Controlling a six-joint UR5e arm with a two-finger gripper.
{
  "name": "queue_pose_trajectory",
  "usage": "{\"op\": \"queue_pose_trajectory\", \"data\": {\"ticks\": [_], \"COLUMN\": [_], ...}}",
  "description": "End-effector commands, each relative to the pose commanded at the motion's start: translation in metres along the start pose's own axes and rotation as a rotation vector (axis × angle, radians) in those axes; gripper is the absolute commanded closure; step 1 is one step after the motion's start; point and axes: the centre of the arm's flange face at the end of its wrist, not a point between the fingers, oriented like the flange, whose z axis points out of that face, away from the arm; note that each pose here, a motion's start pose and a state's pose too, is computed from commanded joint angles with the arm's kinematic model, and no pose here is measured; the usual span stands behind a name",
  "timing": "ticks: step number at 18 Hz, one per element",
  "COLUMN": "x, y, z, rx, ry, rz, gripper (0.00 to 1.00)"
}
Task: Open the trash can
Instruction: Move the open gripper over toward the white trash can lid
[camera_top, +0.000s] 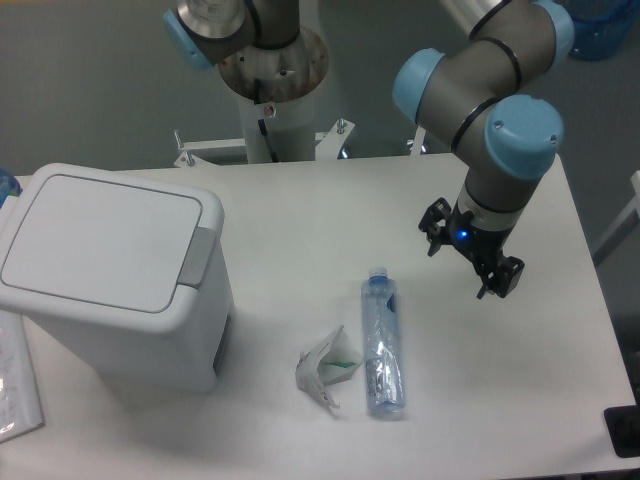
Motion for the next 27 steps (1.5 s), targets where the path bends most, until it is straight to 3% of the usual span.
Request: {"op": "queue_pose_trajectory", "data": {"ticks": [8, 11, 16, 20, 27], "x": [0.013, 0.03, 0.033, 0.032, 0.03], "y": [-0.03, -0.035, -0.064, -0.091, -0.125], "z": [-0.005, 0.003, -0.002, -0.028, -0.067], "rx": [0.027, 0.048, 0.111, 0.278, 0.407], "ry": [-0.01, 0.014, -0.036, -0.005, 0.042], "rz": [0.032, -0.097, -0.258, -0.424, -0.625], "gripper": [0.0, 0.0, 0.0, 0.0, 0.0]}}
